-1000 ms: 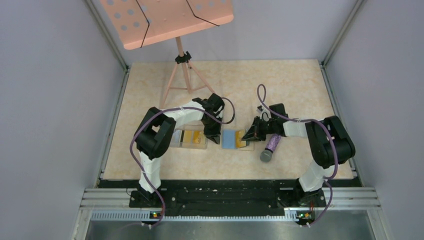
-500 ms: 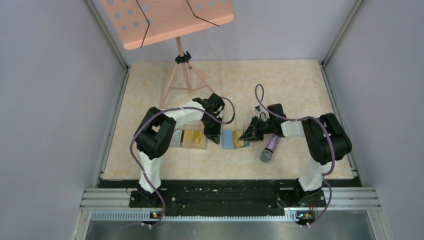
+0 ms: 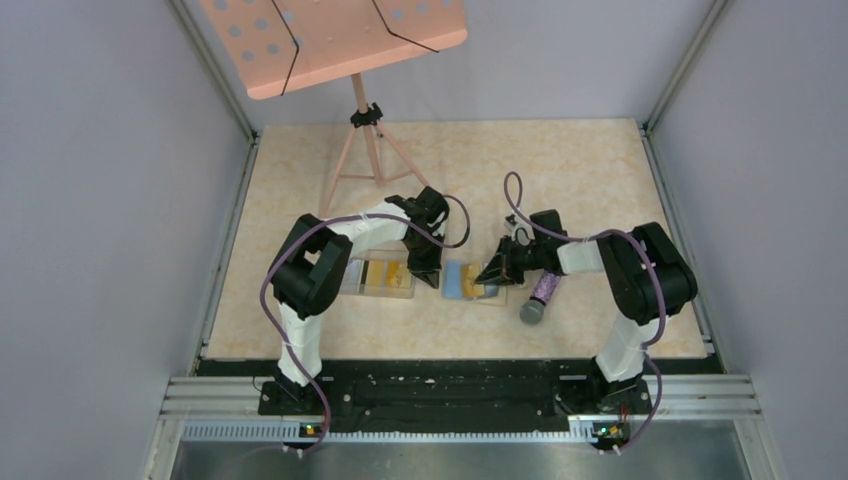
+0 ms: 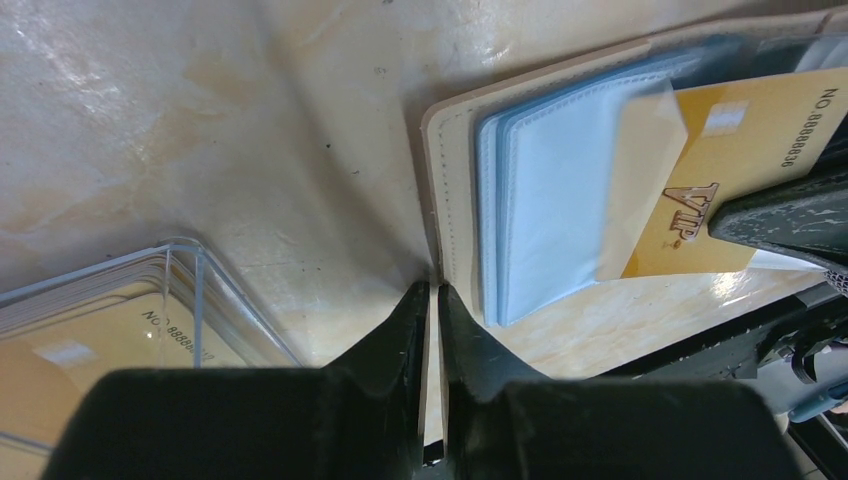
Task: Put the credit cards into the card holder
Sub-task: Insert the credit card into the card holder.
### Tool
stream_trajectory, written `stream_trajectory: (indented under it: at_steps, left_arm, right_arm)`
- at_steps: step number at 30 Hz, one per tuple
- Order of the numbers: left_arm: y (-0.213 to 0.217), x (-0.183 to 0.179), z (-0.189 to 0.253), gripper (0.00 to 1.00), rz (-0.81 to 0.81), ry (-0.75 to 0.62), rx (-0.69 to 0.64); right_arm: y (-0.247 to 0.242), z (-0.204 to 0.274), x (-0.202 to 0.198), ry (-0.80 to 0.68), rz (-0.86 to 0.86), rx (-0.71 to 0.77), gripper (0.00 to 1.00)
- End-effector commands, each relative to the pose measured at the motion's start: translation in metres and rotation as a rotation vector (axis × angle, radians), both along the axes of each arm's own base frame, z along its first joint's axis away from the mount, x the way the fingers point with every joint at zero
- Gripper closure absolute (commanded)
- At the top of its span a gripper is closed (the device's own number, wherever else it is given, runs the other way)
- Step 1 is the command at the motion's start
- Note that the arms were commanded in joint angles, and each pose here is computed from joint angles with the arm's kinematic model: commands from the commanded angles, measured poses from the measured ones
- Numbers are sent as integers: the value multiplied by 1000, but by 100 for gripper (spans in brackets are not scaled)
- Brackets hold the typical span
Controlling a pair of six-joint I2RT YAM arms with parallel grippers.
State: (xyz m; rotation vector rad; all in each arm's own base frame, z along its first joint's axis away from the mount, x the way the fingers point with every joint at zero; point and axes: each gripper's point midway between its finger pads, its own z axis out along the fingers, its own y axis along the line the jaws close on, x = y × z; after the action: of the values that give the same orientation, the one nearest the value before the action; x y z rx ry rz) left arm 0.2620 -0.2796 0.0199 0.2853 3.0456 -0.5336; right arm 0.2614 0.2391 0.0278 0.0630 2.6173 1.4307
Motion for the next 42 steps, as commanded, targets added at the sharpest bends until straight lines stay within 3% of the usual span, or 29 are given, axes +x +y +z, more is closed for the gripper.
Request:
stream_trajectory:
  at_steps: [1, 6, 29, 34, 38, 42]
  left_arm:
    - [-9, 0, -4, 89, -11, 2, -15]
    - [-12, -1, -1, 100, -13, 6, -33]
    - [-5, -19, 5, 100, 29, 30, -30]
    - [-6, -22, 2, 100, 23, 41, -28]
    - [-9, -19, 4, 100, 16, 35, -34]
    - [-9, -16, 3, 100, 7, 35, -21]
  right_arm:
    - [11, -5, -3, -12, 44, -16, 100]
    - [18, -4, -2, -20, 57, -24, 100]
    - [27, 15, 19, -61, 11, -15, 100]
    - [27, 11, 10, -18, 21, 2, 100]
    - [21, -2, -3, 21, 44, -77, 100]
    - [20, -1, -4, 13, 61, -126, 86]
